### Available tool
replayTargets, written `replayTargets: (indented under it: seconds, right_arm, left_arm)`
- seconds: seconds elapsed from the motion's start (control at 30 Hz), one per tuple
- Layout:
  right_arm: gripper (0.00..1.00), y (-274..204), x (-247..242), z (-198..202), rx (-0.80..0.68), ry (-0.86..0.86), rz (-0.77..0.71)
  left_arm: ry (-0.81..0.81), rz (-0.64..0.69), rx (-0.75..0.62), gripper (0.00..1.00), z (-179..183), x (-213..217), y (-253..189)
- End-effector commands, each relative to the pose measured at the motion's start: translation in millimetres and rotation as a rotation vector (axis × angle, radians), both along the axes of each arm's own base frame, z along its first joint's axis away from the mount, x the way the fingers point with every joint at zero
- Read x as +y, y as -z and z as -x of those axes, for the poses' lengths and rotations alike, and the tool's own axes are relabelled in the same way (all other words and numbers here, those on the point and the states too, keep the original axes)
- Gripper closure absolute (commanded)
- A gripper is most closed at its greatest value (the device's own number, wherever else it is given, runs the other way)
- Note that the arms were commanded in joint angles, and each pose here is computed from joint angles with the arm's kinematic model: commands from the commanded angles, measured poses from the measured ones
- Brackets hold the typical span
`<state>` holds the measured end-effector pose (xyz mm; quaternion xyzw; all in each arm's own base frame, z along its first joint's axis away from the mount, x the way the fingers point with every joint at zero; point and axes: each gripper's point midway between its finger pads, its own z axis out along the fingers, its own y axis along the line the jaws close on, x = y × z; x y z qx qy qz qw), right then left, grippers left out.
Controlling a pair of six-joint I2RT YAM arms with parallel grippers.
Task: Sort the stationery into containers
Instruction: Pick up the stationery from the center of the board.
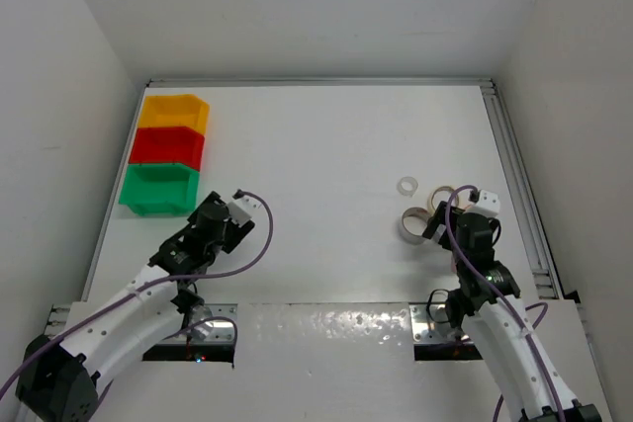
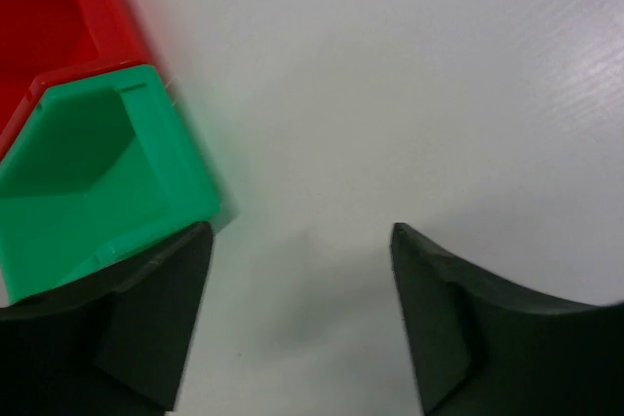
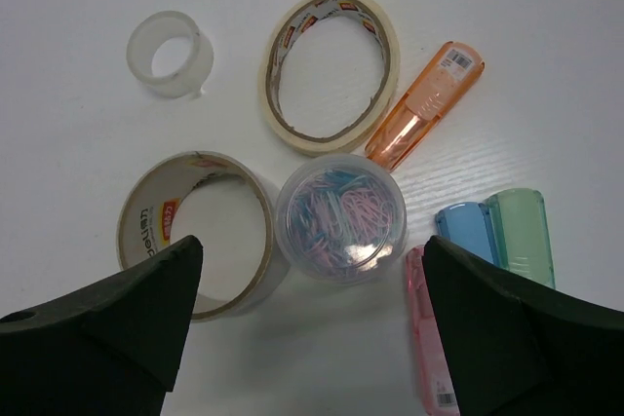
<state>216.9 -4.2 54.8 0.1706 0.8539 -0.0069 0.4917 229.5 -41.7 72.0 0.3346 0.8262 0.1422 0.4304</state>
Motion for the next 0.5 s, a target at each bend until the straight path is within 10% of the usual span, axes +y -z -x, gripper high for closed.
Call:
replayTargets:
  seconds: [0.0, 0.17, 0.2, 0.23, 0.3, 0.37, 0.47]
  right_arm:
    - [0.07, -16.1, -4.0, -7.6, -0.047, 0.027, 0.005]
    - [0.18, -41.6, -7.0, -10.7, -0.018, -0.002, 0.068]
    - [0.32, -36.8, -9.6, -7.0, 0.053, -0.031, 0.119]
    - [0.71, -57.6, -7.5, -13.9, 0.039, -0.056, 0.135]
    - [0.96, -58.3, -5.8, -13.2, 0.157, -0.121, 0.188]
    - [0.83, -93.8, 6.6, -30.2, 0.141, -0.189, 0.175]
    - [0.25, -109.8, 37.0, -55.6, 0.164, -0.319, 0.094]
  left_arm:
    - [-0.111, 0.121, -0.127, 0.22, -20.5, -5.9, -26.4]
    - [-0.18, 0.148, -0.182, 0.05, -41.7, -9.7, -62.9]
    - [-0.186, 0.131, -0.158, 0.02, -44.6, -10.1, -62.1]
    - [-0.187, 0.124, -0.137, 0.01, -45.4, -10.8, -65.2]
    - [-0.133, 0.193, -0.11, 0.01, -54.3, -28.2, -79.1]
    - [-0.101, 0.266, -0.091, 0.01, -59.4, -41.0, -95.0]
    - [-0.069, 0.367, -0.062, 0.01, -58.9, -59.6, -102.7]
